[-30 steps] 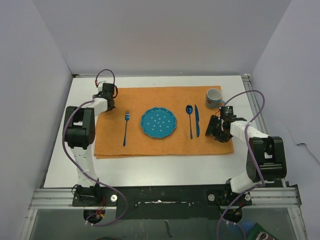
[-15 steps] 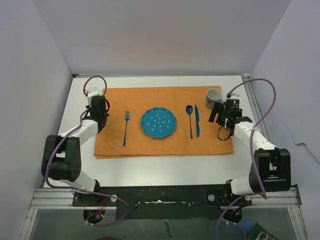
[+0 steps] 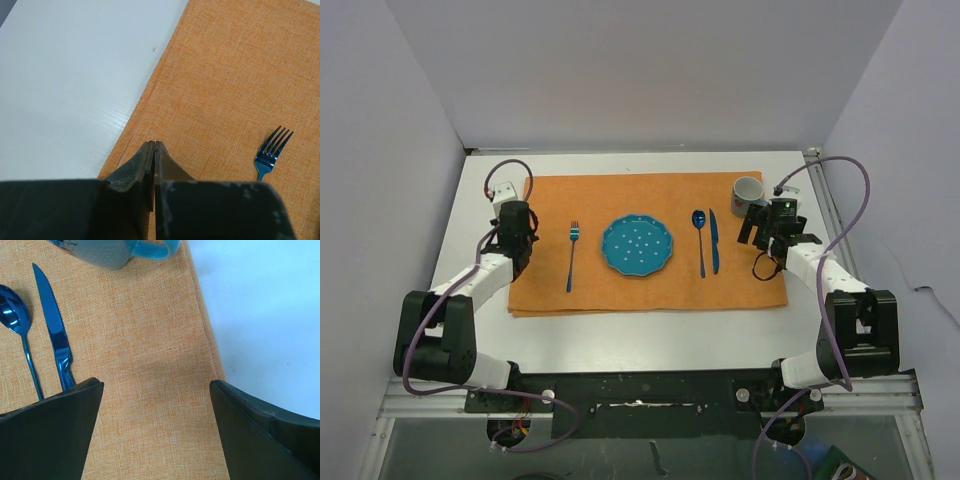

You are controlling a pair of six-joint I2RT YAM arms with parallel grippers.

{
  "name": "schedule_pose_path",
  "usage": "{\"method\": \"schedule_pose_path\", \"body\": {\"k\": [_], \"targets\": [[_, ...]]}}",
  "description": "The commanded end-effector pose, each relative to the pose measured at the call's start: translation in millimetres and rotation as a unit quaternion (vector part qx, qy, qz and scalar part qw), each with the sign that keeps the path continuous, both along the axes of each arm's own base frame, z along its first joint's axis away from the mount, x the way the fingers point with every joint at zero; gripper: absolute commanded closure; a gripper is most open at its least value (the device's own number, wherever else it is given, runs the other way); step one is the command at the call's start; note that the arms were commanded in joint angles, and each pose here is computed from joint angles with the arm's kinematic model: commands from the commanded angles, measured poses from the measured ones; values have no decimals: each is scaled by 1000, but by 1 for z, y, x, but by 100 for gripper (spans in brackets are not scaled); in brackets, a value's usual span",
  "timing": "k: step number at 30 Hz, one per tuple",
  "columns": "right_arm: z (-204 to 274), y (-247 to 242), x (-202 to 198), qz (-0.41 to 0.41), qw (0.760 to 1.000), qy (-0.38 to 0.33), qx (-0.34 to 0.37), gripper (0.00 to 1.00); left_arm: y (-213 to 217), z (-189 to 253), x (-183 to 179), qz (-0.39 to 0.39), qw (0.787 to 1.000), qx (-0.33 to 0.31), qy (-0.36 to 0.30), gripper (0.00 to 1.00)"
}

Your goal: Set the dinner table for one person

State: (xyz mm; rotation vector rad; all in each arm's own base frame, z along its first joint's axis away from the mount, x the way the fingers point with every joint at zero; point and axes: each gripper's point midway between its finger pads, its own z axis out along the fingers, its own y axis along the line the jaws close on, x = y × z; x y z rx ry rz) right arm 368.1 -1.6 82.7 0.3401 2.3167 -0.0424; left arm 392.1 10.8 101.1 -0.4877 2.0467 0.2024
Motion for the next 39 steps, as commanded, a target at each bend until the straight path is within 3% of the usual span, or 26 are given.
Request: {"method": "schedule_pose_path", "body": {"k": [1, 5, 12, 21, 32, 39], "targets": [[20, -4, 15, 2, 999, -38, -11, 7, -2, 23, 12, 3, 999, -10, -51, 100], [27, -16, 19, -9, 996, -80, -43, 6, 13, 21, 8, 25, 997, 17, -67, 100], [17, -34, 9, -20, 987, -133, -92, 4, -6, 4, 7, -47, 996, 5, -78, 100], [33, -49, -1, -47, 968, -207, -129, 4, 5, 7, -7, -41, 991, 38, -120, 100], [20, -61, -7, -91, 967, -181, -156, 3, 10, -4, -15, -34, 991, 46, -124, 100], [24, -52, -4, -65, 966, -195, -157, 2, 7, -10, -16, -43, 989, 44, -134, 100]]}}
